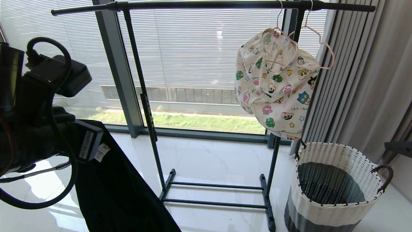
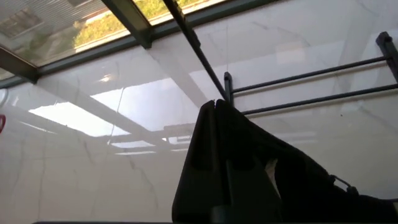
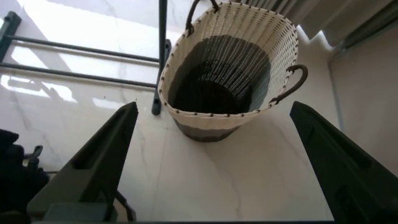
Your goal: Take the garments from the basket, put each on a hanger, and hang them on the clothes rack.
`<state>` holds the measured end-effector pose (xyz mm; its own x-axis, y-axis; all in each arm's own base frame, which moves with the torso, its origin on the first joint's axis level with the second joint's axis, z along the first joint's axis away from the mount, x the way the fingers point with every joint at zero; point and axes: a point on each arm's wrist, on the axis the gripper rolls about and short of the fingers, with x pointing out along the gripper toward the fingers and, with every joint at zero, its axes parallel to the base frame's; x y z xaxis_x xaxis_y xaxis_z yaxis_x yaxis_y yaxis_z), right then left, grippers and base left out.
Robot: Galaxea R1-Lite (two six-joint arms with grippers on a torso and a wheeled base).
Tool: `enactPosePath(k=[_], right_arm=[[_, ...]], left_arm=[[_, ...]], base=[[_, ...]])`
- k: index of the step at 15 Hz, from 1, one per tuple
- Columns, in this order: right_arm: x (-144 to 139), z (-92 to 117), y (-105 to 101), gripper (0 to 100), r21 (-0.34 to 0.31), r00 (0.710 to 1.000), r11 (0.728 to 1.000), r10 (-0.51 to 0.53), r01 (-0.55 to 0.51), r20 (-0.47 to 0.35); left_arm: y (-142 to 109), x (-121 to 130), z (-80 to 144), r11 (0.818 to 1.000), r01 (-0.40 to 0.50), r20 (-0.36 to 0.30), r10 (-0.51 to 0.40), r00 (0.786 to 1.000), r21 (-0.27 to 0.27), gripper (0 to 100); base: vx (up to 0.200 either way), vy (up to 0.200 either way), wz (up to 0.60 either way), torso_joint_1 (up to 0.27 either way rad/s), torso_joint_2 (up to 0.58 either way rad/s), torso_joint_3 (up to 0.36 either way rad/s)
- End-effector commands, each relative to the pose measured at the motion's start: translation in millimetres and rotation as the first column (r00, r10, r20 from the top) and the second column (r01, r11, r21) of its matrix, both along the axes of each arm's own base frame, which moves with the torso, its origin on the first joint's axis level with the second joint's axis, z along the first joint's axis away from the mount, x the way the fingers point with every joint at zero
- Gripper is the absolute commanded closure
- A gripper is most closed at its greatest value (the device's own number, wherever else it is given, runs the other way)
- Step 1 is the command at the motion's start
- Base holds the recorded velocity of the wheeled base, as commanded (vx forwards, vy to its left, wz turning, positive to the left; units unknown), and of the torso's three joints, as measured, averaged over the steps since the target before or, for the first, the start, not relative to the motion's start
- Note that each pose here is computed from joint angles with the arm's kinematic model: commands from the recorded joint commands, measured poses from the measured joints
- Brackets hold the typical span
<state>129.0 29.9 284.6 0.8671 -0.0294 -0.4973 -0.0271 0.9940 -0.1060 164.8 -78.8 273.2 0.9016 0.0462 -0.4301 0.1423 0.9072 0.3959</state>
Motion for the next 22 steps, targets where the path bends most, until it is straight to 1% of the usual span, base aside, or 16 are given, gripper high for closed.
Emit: enactPosePath(k=[1, 3, 5, 8, 13, 22], right_arm=[[3.5, 1.0, -1.0, 0, 0.007, 1.000, 1.000, -0.013, 0.013, 0.020], [4.3, 2.2, -0.8, 0, 0.010, 1.000, 1.000, -0.012, 0.011, 0.029], [4.6, 3.3, -0.6, 0, 0.017, 0.999, 1.000, -0.011, 0.010, 0.037], [10.1, 6.7, 0.6, 0, 0.036, 0.997, 0.999, -0.015, 0.012, 0.079], [21.2, 7.8, 3.3, 0, 0.044, 0.994, 0.999, -0.018, 0.013, 0.105], [23.5, 7.7, 3.9, 0, 0.047, 0.994, 0.999, -0.017, 0.012, 0.111]], left_arm=[[4.8, -3.3, 3.1, 1.000, -0.023, 0.031, 0.023, 0.999, -0.013, 100], [8.7, 0.6, 0.0, 0.996, -0.085, 0.052, 0.085, 0.995, -0.003, 100], [12.2, 2.2, -5.5, 0.994, -0.108, 0.077, 0.109, 0.991, -0.015, 100], [15.5, 3.6, -7.4, 0.991, -0.127, 0.112, 0.130, 0.985, -0.035, 100], [15.9, 4.0, -7.3, 0.991, -0.130, 0.115, 0.133, 0.984, -0.038, 100], [15.8, 3.5, -7.0, 0.991, -0.127, 0.117, 0.130, 0.985, -0.034, 100]], base=[[0.000, 0.000, 0.00, 0.000, 0.00, 0.000], [0.000, 0.000, 0.00, 0.051, -0.23, -0.183], [0.000, 0.000, 0.00, 0.034, -0.20, -0.271], [0.000, 0.000, 0.00, 0.185, -0.51, -0.294], [0.000, 0.000, 0.00, 0.178, -0.48, -0.285], [0.000, 0.000, 0.00, 0.209, -0.48, -0.279]])
